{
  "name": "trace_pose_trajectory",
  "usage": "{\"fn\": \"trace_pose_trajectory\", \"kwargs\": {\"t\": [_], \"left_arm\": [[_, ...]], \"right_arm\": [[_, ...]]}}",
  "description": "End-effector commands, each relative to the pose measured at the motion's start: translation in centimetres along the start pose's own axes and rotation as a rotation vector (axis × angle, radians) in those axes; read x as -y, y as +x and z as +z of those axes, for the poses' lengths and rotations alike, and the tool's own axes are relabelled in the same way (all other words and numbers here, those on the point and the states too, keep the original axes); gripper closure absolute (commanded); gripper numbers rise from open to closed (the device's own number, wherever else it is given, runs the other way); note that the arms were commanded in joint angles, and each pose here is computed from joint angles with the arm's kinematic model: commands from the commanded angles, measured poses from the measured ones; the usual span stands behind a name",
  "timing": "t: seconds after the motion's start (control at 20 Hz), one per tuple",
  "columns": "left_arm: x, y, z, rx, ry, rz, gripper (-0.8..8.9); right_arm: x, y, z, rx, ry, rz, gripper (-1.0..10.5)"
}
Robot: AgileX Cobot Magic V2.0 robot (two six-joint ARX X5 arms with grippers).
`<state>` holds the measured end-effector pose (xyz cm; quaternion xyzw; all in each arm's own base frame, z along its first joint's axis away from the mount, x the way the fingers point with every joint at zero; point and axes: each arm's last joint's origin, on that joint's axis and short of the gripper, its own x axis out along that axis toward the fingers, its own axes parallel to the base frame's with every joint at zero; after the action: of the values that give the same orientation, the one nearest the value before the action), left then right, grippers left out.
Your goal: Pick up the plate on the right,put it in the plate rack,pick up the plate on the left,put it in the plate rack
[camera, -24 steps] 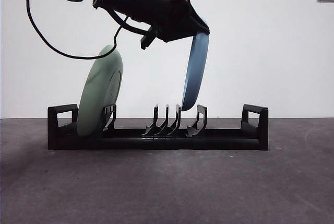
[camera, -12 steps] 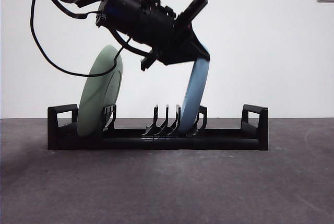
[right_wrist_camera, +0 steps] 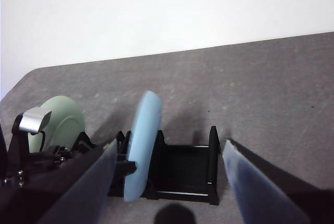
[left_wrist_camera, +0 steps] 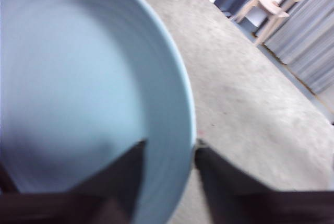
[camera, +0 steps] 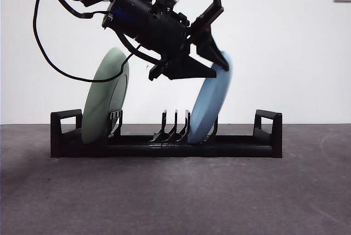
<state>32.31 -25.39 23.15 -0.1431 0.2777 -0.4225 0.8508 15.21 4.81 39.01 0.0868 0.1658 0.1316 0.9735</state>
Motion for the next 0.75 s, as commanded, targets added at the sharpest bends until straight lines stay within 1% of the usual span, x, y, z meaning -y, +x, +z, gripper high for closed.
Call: {"fn": "trace_pose_trajectory", "kwargs": {"t": [0.05,0.25,0.4,0.5,0.6,0.65,0.75], "left_arm": [[0.3,-0.4,0.2,0.0,0.033,-0.03,4.94],[2.2,-2.1,1.6,0.035,0.128,-0.093,4.94],[4.2,-4.5,3.1,0.082,0.239,-0.109,5.11],[5.6,-6.6,4.0,0.113,0.321,-0.103,6.26],[6.7,-8.7,4.6,0.128,0.409,-0.074,7.94],[7.2,-9.9,4.9,0.13,0.452,-0.051,8.31],[8.0,-12.2,5.2,0.124,0.504,0.021,8.22]], "right_arm": [[0.0,0.1,0.0,0.003,-0.007,-0.003,6.0],[0.0,0.1,-0.1,-0.005,-0.007,-0.004,6.0],[0.1,0.2,-0.2,-0.021,-0.013,-0.008,6.2],[0.1,0.3,-0.4,-0.038,-0.038,-0.011,7.6],[0.1,0.5,-0.5,-0.058,-0.07,-0.014,8.9],[0.2,0.6,-0.7,-0.073,-0.081,-0.016,9.5],[0.2,0.8,-0.9,-0.102,-0.098,-0.017,9.6]]}}
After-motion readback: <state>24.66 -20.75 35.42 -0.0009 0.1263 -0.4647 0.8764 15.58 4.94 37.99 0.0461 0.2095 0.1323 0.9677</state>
